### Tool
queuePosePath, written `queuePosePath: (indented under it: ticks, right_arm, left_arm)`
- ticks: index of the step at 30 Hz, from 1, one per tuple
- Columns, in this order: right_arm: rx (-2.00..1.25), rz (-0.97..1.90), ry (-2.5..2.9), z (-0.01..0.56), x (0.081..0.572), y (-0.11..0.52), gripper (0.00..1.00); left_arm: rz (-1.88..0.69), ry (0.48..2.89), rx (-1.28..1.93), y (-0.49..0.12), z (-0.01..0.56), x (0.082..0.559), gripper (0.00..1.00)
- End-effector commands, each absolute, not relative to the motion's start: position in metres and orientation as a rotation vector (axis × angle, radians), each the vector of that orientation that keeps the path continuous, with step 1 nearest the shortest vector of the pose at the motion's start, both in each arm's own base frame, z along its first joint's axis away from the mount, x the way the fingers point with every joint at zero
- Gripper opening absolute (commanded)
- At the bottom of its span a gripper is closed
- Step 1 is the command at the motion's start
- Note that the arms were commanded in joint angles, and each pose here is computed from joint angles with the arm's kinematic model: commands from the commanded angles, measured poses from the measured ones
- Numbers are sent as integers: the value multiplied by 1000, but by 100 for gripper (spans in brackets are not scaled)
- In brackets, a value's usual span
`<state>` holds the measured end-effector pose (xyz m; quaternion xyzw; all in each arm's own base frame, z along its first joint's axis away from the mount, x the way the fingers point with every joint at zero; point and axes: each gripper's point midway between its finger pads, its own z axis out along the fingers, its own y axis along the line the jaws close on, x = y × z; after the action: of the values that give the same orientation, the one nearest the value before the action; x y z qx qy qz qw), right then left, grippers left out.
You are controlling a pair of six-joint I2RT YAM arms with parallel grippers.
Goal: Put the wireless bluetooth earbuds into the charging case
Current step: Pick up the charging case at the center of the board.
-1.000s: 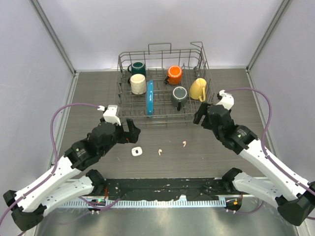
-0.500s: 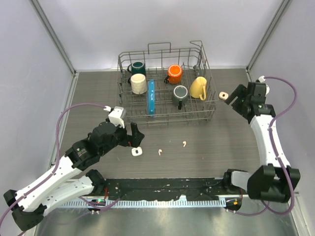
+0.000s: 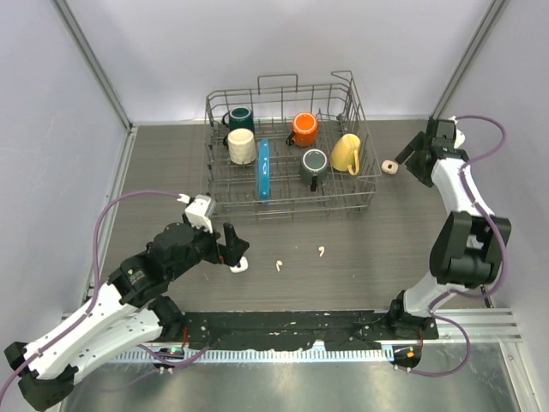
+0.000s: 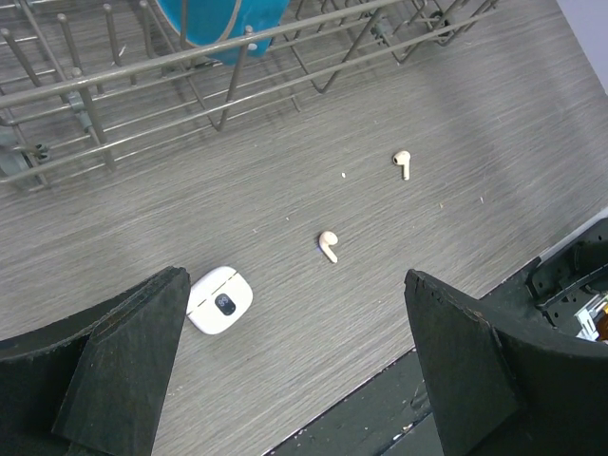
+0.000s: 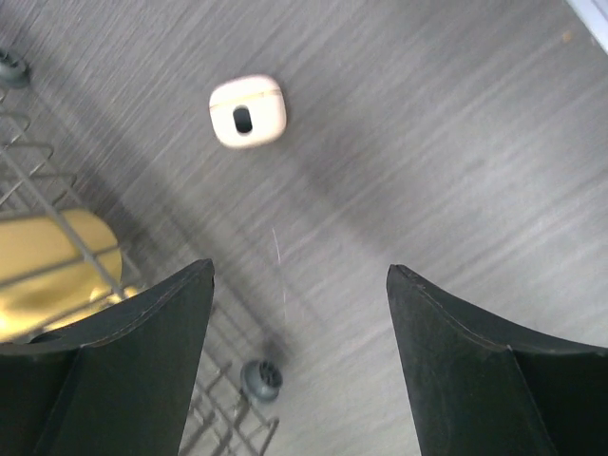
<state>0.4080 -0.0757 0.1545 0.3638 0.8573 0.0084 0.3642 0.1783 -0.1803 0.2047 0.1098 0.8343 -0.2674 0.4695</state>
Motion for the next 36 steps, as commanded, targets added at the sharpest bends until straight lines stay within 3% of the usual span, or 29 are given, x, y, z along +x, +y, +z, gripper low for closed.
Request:
queuePosePath:
  ticks: [1,7,10,14,20,29,36]
  right_arm:
    - [668,13,2198,170,457,-84,79]
    - [301,-184,2252,137,481,-110,80]
    - [-45,-150,2262,121,485,-95,82]
    - [-216,-138,2219,112,498,-99,83]
    - [-313,155,2123,107,508,-87,83]
    - [-441,210,2121,76,513,-83,83]
    - [-453,89,2120,63,524,-101,83]
  left_arm:
    - [-677,1994,299,-182,217,178,100]
    - [-678,1962,302,-175,221,174,100]
    - [-666,1949,303,-170,221,172,100]
    - [-642,1942,310,-165,219,172,100]
    - [-594,1969,334,-162,214,174,100]
    - [-564,1985,384,-162,212,174,100]
    - [-550,1998,397,-164,209,176,100]
